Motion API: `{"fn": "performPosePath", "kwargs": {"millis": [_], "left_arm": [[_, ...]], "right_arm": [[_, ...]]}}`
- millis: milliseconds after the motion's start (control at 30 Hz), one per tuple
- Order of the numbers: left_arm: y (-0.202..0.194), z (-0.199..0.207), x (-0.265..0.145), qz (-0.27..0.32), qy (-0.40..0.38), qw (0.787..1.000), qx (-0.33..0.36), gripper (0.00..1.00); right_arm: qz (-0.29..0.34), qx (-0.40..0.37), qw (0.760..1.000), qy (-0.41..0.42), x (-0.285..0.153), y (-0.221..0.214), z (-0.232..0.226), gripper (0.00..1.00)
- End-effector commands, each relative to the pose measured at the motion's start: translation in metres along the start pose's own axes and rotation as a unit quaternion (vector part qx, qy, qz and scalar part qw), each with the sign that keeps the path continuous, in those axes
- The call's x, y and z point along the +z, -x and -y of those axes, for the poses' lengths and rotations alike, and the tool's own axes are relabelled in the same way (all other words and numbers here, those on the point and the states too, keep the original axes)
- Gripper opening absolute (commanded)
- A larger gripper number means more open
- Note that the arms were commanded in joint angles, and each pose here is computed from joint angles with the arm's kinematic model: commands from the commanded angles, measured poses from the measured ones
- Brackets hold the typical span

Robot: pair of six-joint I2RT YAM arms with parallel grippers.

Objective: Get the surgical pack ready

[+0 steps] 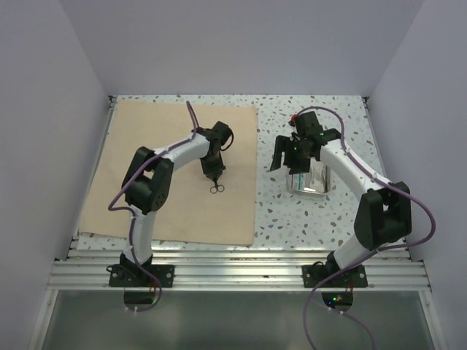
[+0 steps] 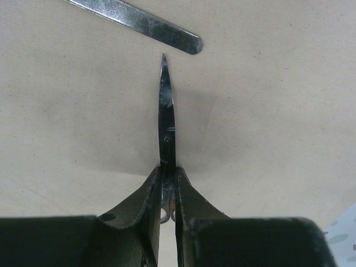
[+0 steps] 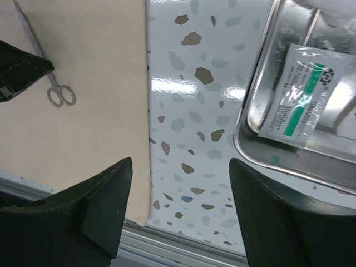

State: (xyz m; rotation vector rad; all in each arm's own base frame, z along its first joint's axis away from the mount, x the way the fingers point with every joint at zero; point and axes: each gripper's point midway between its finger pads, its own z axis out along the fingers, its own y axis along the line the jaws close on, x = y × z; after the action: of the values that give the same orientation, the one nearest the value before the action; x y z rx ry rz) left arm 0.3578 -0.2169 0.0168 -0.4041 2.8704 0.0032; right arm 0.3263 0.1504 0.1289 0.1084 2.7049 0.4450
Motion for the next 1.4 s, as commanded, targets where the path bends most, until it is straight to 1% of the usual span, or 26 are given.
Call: {"fn": "performPosePath", "kwargs": {"millis": [0,67,100,133,167,200,300,367,467,567,667,700,933,1367], "left_arm": [[0.001,-0.009,0.006,0.007,-0.008,1.000,0.022,0.00],[0.002,-0.008,0.000,0.014,-0.016,0.999,0.033,0.00],[0.002,-0.008,-0.003,0.017,-0.022,0.999,0.046,0.00],[0.002,-0.008,-0.007,0.022,-0.033,0.998,0.050,0.00],[0.002,-0.008,-0.010,0.025,-0.040,0.997,0.054,0.00],[0.000,-0.008,-0.012,0.029,-0.055,0.996,0.063,0.00],[-0.006,-0.015,-0.016,0.031,-0.074,0.994,0.073,0.00],[-0.008,-0.011,-0.017,0.032,-0.098,0.992,0.075,0.00],[-0.012,-0.016,-0.019,0.037,-0.117,0.989,0.078,0.00],[-0.017,-0.015,-0.025,0.040,-0.147,0.985,0.084,0.00],[-0.020,-0.013,-0.029,0.043,-0.171,0.980,0.087,0.00],[-0.021,-0.012,-0.030,0.045,-0.177,0.979,0.088,0.00],[-0.024,-0.006,-0.037,0.042,-0.201,0.974,0.093,0.00],[-0.027,-0.001,-0.052,0.042,-0.231,0.968,0.095,0.00]], "right_arm": [[0.012,-0.011,0.997,0.072,0.001,0.015,-0.043,0.74],[-0.006,0.012,0.994,0.112,0.013,0.010,-0.062,0.73],[0.000,0.012,0.988,0.152,0.015,0.015,-0.079,0.72],[-0.013,0.029,0.986,0.162,0.026,0.011,-0.085,0.72],[-0.006,0.021,0.983,0.181,0.031,0.013,-0.099,0.71],[-0.016,0.017,0.982,0.186,0.040,0.009,-0.110,0.71],[-0.004,0.014,0.979,0.202,0.052,0.020,-0.130,0.69],[-0.009,0.040,0.975,0.217,0.065,0.022,-0.142,0.62],[-0.013,0.069,0.971,0.231,0.080,0.025,-0.155,0.56],[-0.012,0.066,0.967,0.247,0.087,0.025,-0.170,0.55],[-0.032,0.062,0.963,0.262,0.099,0.017,-0.184,0.54],[-0.039,0.062,0.962,0.261,0.106,0.014,-0.186,0.53],[-0.066,0.057,0.960,0.266,0.122,-0.006,-0.199,0.52],[-0.100,0.053,0.956,0.272,0.147,-0.031,-0.212,0.49]]}}
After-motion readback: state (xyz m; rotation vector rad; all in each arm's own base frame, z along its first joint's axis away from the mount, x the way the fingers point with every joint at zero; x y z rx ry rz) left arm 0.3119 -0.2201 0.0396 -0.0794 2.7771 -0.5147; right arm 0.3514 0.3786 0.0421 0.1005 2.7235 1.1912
